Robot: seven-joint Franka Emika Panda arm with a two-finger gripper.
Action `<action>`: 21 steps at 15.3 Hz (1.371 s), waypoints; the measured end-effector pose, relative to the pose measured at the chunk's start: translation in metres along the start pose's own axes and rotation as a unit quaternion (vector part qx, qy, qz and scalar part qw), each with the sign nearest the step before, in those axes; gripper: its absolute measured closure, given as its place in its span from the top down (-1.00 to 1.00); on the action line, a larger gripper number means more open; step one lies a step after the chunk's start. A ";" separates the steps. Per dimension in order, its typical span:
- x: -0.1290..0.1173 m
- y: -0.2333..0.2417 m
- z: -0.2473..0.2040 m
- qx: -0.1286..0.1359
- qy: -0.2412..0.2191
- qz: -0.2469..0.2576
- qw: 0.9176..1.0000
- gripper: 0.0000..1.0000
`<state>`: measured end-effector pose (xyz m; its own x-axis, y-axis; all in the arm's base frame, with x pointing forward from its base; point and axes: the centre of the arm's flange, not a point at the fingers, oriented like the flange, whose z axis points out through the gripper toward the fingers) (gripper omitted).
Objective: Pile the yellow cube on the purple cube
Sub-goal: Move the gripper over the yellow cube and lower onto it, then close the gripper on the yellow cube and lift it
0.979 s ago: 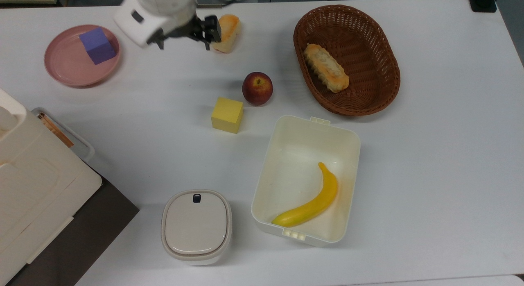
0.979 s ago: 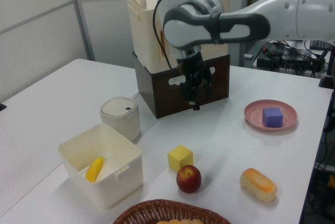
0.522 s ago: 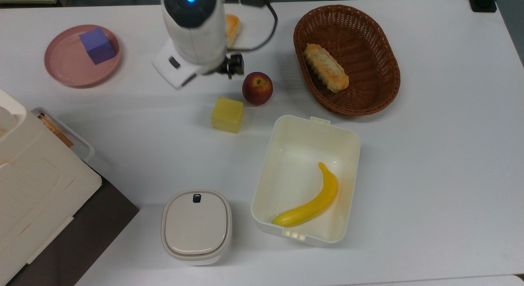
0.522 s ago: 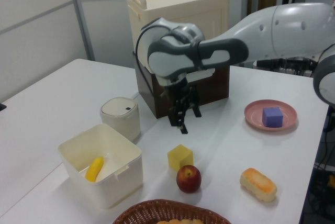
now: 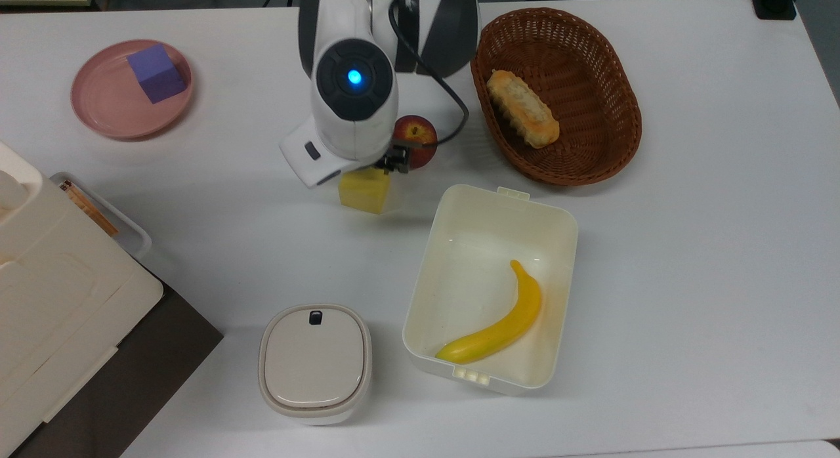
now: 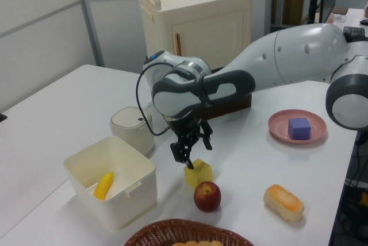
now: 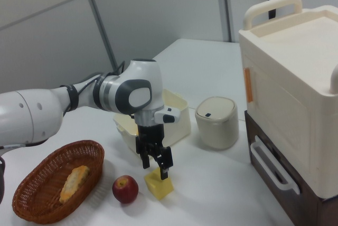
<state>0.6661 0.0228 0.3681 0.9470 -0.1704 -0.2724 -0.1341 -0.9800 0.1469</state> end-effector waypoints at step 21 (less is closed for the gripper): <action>0.008 -0.011 0.013 0.001 0.021 0.014 1.000 0.07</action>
<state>0.6714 0.0311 0.3521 0.9543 -0.1935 -0.2276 -0.1616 -0.9752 0.1515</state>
